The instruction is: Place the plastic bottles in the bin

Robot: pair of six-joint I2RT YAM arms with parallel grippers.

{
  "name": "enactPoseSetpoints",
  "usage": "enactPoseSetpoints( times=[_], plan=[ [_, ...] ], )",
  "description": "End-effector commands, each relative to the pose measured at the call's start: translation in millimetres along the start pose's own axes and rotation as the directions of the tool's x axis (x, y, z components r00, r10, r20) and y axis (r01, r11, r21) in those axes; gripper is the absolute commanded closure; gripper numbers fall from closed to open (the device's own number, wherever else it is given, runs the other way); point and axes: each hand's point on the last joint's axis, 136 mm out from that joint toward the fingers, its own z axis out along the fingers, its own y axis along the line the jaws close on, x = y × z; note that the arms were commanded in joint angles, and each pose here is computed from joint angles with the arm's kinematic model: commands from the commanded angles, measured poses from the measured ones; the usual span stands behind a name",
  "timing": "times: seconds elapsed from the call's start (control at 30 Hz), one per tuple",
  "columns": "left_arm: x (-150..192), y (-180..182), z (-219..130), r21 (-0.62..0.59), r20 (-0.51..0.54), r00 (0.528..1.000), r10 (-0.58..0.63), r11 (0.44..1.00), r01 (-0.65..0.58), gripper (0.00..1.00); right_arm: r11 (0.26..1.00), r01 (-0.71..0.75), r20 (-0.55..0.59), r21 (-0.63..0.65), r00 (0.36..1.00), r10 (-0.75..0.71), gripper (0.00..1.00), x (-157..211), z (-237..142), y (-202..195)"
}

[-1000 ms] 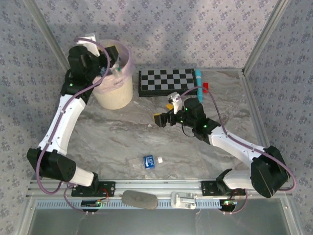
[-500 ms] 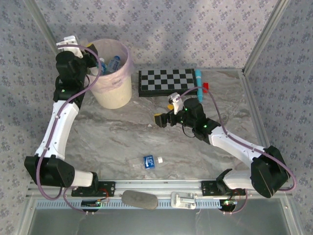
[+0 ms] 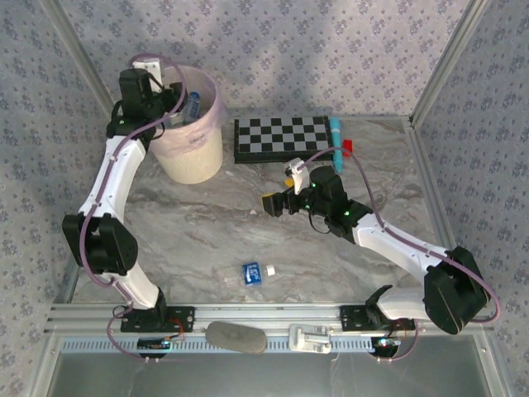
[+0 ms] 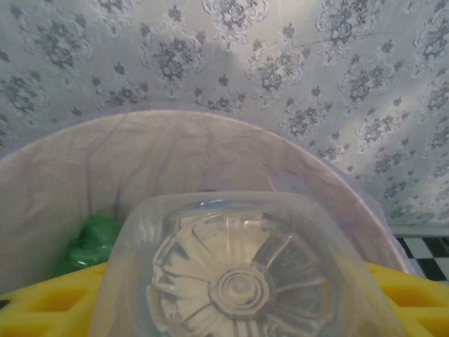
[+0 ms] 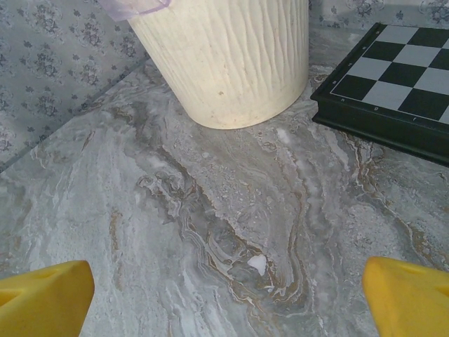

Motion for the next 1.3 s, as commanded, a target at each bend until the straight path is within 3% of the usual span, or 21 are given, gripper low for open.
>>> enactPoseSetpoints(
  times=[0.0, 0.03, 0.37, 0.6, 0.8, 0.93, 1.27],
  plan=[
    [0.7, -13.8, -7.5, 0.054, -0.047, 0.999, 0.008, 0.999, -0.005, 0.05, 1.000, 0.013, 0.001, 0.015, 1.000, -0.013, 0.00, -2.1, -3.7, -0.5],
    [-1.5, -15.4, -10.0, 0.057, -0.042, 0.999, 0.009, 0.998, -0.007, 0.00, 1.000, 0.014, 0.001, 0.016, 1.000, -0.014, 0.00, -2.5, -3.6, -0.3],
    [-44.3, -27.5, -67.0, 0.087, 0.125, 0.991, -0.044, 0.996, 0.033, 0.00, 1.000, 0.014, -0.015, 0.009, 1.000, -0.014, 0.00, 1.3, 0.2, 1.0],
    [-44.2, -40.7, -101.5, 0.185, 0.165, 0.977, -0.133, 0.977, 0.102, 0.00, 0.997, 0.068, -0.054, -0.025, 0.996, -0.069, 0.00, 11.3, 7.2, 15.0],
    [-6.7, -58.3, -118.2, 0.308, 0.111, 0.961, -0.253, 0.928, 0.209, 0.00, 0.963, 0.202, -0.134, -0.179, 0.965, -0.227, 0.00, 42.3, 11.3, 59.3],
    [37.4, -70.3, -121.1, 0.338, 0.029, 0.952, -0.305, 0.899, 0.278, 0.00, 0.919, 0.251, -0.192, -0.304, 0.929, -0.317, 0.00, 69.9, 8.5, 92.5],
    [131.0, -71.7, -115.2, 0.278, -0.165, 0.918, -0.360, 0.876, 0.393, 0.00, 0.771, 0.333, -0.238, -0.544, 0.819, -0.522, 0.00, 138.1, 2.9, 155.5]
  ],
)
